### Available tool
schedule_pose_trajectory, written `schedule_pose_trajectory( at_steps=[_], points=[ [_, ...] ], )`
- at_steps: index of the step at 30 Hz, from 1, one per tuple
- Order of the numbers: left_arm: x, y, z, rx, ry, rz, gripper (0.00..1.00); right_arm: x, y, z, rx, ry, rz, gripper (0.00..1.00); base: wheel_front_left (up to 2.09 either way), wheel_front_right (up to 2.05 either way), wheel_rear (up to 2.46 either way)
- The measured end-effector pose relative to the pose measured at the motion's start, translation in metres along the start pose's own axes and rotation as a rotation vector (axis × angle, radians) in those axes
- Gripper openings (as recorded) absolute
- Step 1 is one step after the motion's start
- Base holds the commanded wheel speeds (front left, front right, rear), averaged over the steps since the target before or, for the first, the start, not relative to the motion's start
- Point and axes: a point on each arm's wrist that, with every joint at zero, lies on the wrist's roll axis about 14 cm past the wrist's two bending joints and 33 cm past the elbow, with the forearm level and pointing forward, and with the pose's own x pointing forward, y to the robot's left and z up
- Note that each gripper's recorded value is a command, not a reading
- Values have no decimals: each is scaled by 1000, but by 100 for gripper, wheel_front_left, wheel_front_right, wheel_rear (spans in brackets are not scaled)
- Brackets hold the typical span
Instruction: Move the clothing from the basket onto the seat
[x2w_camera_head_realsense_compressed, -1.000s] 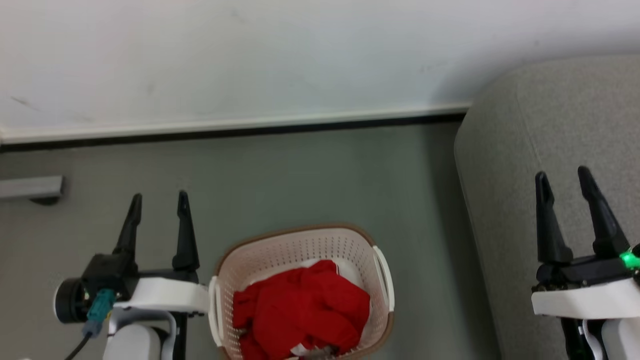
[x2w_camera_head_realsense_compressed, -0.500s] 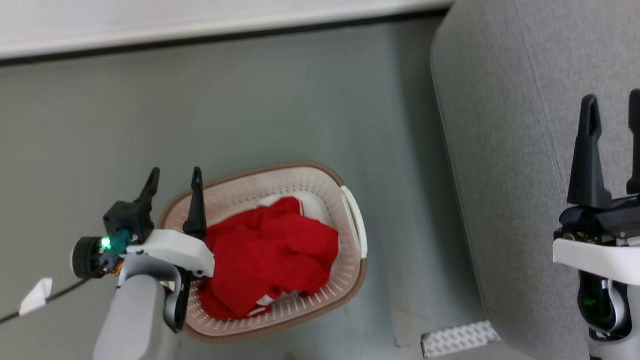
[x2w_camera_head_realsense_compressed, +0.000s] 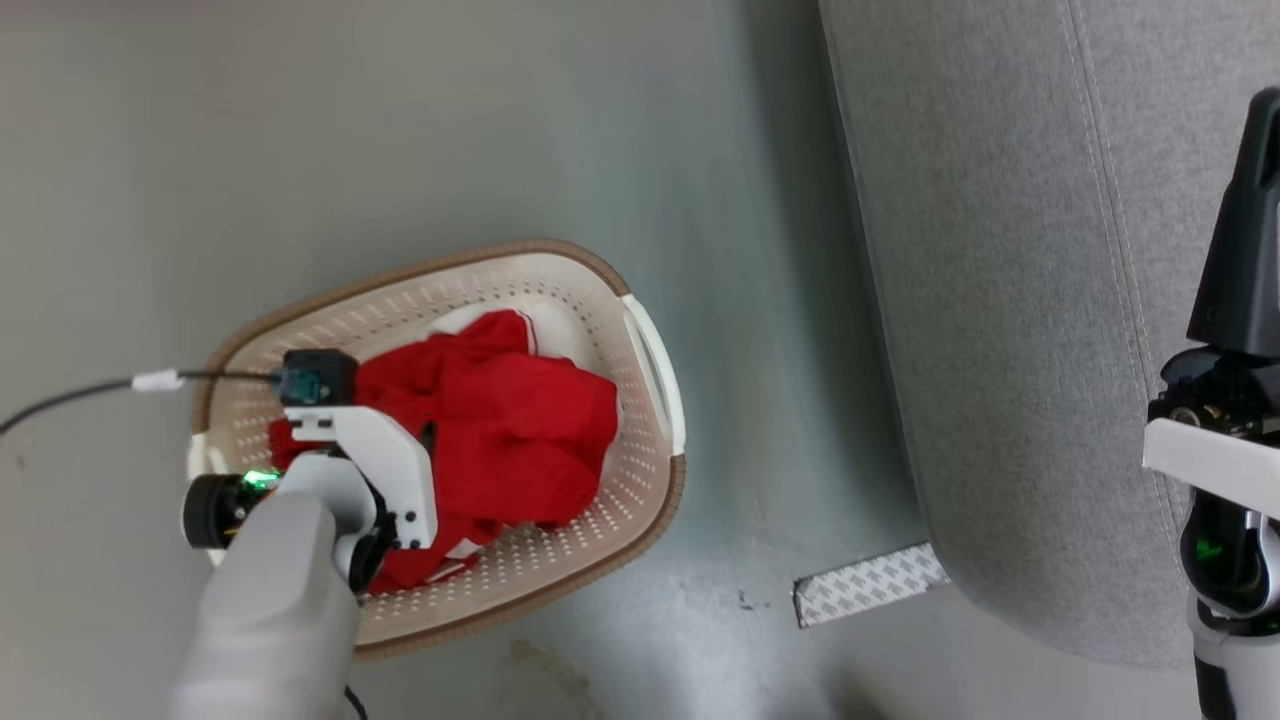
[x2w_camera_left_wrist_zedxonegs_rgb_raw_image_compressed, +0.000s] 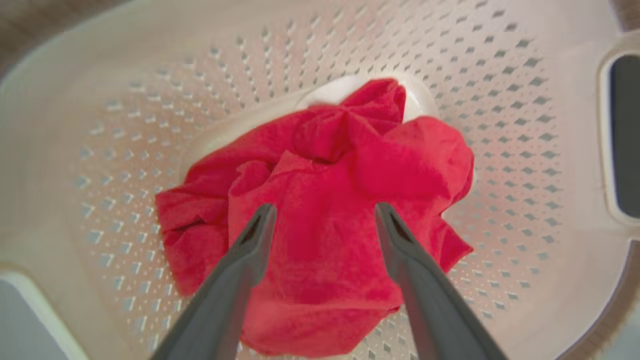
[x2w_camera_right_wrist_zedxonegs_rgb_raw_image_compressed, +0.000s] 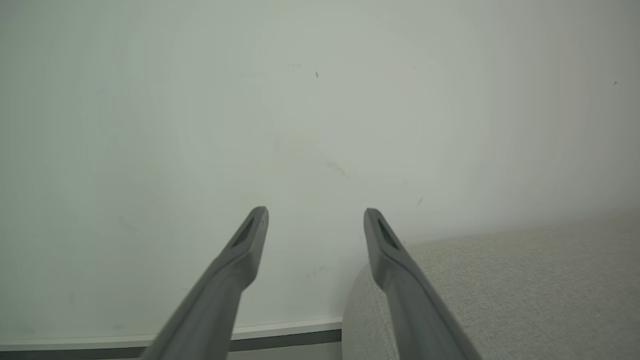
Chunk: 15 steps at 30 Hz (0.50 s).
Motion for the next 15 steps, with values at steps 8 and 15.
schedule_pose_trajectory(
  at_steps=[8, 15],
  points=[
    [32, -13, -33, 81, 250, -43, 100, 4, -9, -14, -14, 19, -23, 100, 0, 0, 0],
    [64, -9, -61, 189, 383, -28, 100, 10, -14, -38, -41, 64, -21, 100, 0, 0, 0]
  ],
)
